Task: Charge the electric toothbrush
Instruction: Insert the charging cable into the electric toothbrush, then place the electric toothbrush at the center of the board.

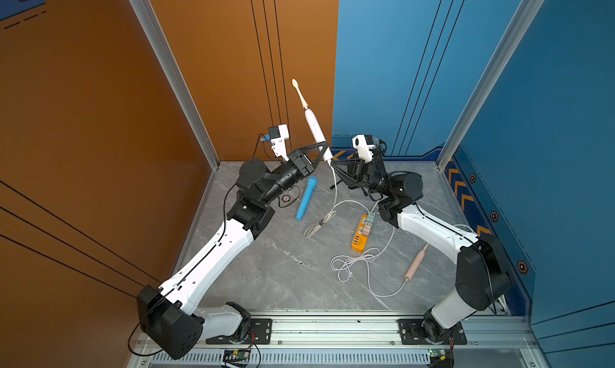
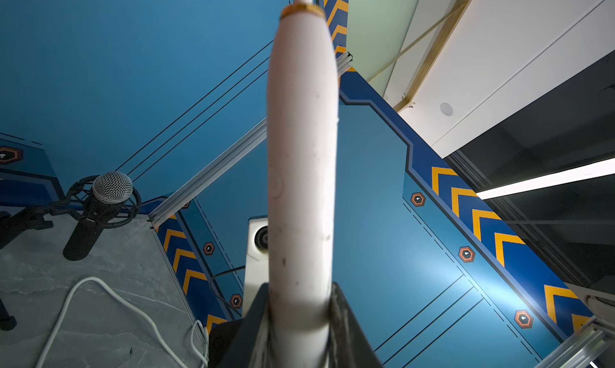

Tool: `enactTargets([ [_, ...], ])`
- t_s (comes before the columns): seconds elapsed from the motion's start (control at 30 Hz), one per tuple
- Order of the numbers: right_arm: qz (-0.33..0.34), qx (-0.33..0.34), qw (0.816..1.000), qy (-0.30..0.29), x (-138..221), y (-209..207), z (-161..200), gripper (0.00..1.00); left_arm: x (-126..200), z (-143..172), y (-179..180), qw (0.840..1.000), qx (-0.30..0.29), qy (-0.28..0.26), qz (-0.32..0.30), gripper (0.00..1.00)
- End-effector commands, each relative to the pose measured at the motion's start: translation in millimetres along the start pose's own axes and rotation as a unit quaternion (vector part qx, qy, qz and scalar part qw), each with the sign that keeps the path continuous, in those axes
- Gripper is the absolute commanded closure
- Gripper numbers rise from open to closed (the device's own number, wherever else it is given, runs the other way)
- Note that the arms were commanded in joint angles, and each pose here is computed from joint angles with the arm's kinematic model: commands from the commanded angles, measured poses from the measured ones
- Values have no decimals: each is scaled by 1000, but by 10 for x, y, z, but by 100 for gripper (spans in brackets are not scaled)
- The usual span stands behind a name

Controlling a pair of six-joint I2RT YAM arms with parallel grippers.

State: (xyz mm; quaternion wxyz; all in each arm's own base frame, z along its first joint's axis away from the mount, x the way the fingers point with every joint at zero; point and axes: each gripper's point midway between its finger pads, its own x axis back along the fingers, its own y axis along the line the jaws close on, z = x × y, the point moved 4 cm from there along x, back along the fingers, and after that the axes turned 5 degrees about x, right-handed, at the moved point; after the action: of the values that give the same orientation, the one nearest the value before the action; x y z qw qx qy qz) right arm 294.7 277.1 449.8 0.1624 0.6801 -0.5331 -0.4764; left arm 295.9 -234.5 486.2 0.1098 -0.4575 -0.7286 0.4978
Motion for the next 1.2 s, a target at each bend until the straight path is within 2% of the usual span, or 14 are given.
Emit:
enactTargets([
  [0.0,-62,70,989,-115,-37,548,-487,100,107,894,256,976,46,210,-43,100],
  [0.17,41,41,997,-56,-100,99,-161,98,225,599,276,984,8,157,-85,100],
  [0.23,79,25,996,-44,-36,-88,19,83,309,396,317,987,-7,115,-114,100],
  [0.27,99,16,994,-34,11,-203,122,80,364,298,368,986,-16,94,-137,100],
  [0.33,136,-6,991,-15,114,-395,314,73,496,158,505,978,-32,63,-194,100],
  [0.43,228,-18,973,11,380,-652,579,55,849,23,984,948,-22,20,-317,100],
  [0.53,366,6,930,36,739,-779,726,33,1341,34,1664,901,19,-15,-434,100],
  [0.6,451,31,891,47,988,-795,746,24,1741,196,2193,853,59,-16,-519,100],
  [0.63,479,39,876,43,1087,-791,730,21,1852,262,2354,839,71,-14,-539,100],
  [0.7,562,47,825,30,1390,-840,694,18,2045,393,2651,808,82,-5,-583,100],
  [0.8,639,29,769,2,1797,-912,612,17,2241,522,2971,762,67,15,-644,100],
  [0.87,668,16,743,-20,2023,-942,567,16,2349,629,3169,741,95,29,-664,100],
  [0.97,706,9,707,-45,2302,-936,498,15,2460,730,3372,711,95,48,-695,100],
  [1.17,750,23,657,-68,2614,-860,385,12,2661,849,3589,668,97,56,-736,100],
])
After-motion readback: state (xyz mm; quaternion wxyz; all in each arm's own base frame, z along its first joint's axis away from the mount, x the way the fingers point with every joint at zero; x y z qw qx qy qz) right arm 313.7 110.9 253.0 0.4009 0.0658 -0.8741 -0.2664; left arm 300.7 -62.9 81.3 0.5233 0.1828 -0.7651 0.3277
